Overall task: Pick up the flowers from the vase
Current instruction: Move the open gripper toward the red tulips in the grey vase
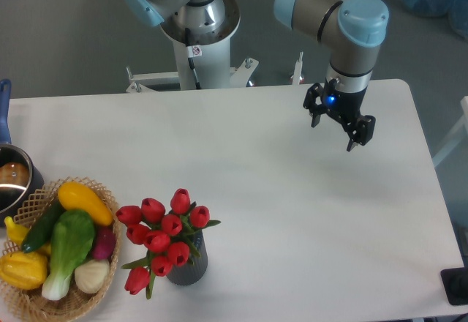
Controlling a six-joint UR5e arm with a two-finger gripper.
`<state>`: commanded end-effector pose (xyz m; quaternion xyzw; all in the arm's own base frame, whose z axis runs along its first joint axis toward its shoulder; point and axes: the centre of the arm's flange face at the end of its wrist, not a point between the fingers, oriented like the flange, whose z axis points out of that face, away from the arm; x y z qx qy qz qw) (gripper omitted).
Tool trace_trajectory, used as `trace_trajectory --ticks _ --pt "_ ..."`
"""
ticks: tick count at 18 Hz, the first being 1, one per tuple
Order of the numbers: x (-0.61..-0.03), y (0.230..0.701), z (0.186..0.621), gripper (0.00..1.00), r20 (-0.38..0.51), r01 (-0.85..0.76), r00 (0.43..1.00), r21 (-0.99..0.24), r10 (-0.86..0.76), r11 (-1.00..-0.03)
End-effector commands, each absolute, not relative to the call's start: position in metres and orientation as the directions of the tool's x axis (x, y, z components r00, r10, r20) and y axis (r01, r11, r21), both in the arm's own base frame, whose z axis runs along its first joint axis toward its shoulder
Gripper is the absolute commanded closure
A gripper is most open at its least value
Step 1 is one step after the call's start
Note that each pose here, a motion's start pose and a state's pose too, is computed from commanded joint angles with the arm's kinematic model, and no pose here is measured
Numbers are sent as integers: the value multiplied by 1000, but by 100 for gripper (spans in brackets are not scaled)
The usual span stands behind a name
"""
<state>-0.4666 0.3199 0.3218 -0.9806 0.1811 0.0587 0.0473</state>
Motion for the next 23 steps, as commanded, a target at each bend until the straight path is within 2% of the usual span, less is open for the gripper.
trace_trajectory --ticks 7,9,12,17,20,23 --pt "-452 321 325 0 -131 -372 923 -58 -363 -926" --pt "-444 316 317 0 -103 -359 932 -125 -348 -925" --pt "-420 298 316 0 -89 -309 951 -308 -296 -900" --pt "-390 296 337 0 -103 -317 948 -339 -300 -886" --pt "-378 301 331 0 -35 -280 956 -415 -292 -866" --pt "-370 314 334 0 -23 -279 951 -486 -307 -828"
